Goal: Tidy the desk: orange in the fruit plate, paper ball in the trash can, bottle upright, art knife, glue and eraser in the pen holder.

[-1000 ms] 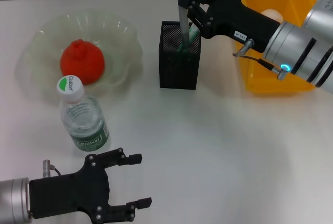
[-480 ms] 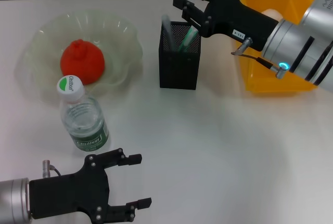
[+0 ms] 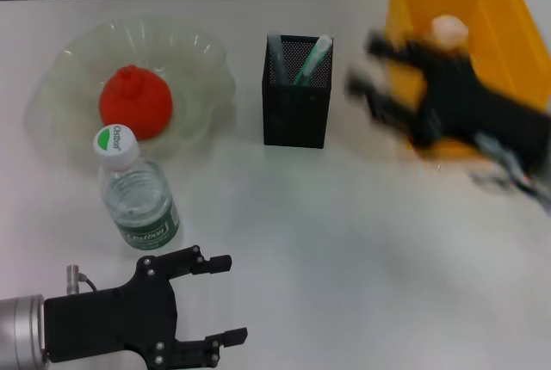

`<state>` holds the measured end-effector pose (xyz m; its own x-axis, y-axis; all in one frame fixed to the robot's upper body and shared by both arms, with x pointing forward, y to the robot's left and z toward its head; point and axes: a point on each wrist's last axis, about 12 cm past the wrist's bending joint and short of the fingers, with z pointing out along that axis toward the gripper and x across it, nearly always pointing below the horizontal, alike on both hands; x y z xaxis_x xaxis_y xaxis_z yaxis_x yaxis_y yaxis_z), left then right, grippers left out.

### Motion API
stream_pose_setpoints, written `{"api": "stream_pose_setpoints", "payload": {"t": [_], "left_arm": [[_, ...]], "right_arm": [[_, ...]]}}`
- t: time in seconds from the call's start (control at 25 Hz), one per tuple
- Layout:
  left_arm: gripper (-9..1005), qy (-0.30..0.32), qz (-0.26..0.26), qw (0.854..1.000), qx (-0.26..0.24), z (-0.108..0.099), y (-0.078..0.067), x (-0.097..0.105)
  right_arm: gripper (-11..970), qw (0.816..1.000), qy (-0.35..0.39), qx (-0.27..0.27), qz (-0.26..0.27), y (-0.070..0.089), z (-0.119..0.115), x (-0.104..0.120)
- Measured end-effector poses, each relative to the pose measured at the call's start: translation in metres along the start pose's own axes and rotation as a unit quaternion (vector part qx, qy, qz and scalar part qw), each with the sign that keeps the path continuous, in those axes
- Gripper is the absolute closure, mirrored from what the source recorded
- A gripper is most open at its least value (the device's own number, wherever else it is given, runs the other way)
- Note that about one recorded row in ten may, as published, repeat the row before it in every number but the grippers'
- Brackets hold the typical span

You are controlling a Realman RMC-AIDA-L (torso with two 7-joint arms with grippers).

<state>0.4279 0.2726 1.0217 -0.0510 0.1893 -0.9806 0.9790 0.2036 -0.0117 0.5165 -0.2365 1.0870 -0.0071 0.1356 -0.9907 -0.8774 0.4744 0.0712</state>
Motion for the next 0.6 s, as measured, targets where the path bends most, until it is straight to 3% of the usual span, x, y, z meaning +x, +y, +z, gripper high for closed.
{"api": "stream_pose_setpoints", "payload": {"t": [0.08, 0.28, 0.52, 0.6], "left_arm": [[199, 0.001, 0.000, 1.000, 0.000, -0.001, 0.001, -0.001], [199, -0.003, 0.002, 1.000, 0.003, -0.004, 0.001, -0.003], [199, -0.003, 0.003, 1.000, 0.003, -0.005, 0.001, -0.003], [199, -0.003, 0.002, 1.000, 0.002, -0.005, 0.001, -0.003]], "right_arm": [[562, 0.999, 0.031, -0.032, -0.004, 0.012, -0.027, 0.005], [360, 0.987, 0.101, -0.122, -0.026, 0.043, -0.077, 0.023], [161, 0.982, 0.109, -0.154, -0.011, 0.059, -0.088, 0.032], [144, 0.982, 0.113, -0.153, -0.009, 0.060, -0.087, 0.034]]}}
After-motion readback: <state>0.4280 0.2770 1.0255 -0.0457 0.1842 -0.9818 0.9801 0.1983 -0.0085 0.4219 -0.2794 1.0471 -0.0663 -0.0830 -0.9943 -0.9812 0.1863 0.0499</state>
